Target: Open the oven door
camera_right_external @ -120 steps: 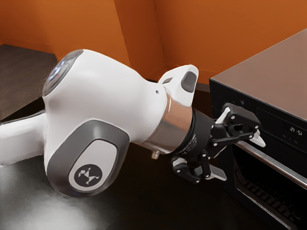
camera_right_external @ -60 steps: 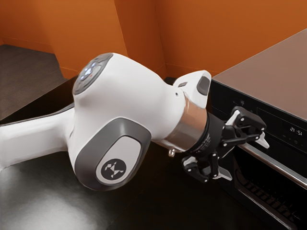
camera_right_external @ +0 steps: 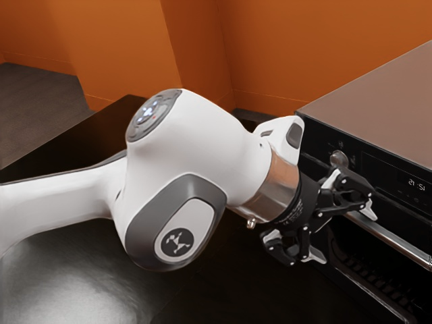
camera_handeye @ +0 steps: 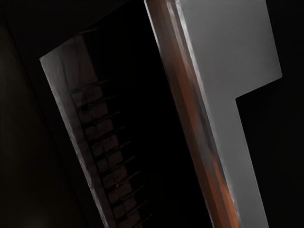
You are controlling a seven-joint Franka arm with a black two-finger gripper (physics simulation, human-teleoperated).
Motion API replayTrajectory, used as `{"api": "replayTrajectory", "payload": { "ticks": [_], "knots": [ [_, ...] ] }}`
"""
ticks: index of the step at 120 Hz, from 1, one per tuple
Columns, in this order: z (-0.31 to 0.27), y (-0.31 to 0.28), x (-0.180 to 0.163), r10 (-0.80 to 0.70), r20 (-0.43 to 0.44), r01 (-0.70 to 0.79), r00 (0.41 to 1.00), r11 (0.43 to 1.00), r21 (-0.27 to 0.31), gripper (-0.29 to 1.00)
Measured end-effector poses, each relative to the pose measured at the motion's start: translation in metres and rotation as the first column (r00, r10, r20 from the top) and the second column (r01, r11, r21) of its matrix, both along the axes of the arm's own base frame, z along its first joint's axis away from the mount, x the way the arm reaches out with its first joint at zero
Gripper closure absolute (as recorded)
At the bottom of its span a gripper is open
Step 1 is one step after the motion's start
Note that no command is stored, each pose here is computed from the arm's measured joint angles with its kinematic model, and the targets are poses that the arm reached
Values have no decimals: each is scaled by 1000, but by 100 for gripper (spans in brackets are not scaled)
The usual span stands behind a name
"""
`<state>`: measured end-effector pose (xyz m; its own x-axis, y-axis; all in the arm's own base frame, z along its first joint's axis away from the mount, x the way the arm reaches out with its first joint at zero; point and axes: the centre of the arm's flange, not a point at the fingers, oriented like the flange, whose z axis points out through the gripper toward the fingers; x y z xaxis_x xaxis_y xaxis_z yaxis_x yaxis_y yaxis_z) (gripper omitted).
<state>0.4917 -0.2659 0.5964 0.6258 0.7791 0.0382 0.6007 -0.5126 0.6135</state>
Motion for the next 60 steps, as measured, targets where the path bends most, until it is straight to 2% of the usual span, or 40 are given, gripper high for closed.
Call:
{"api": "replayTrajectory", "payload": {
  "ticks": [17,38,48,60],
  "knots": [
    [-2,15,-12,22,-4,-22,1000,1000,5,0],
    [1,76,-85,117,45,-119,992,992,40,0],
    [10,77,-129,167,124,-177,978,982,73,0],
    [15,67,-155,189,181,-210,965,972,107,0]
  ]
}}
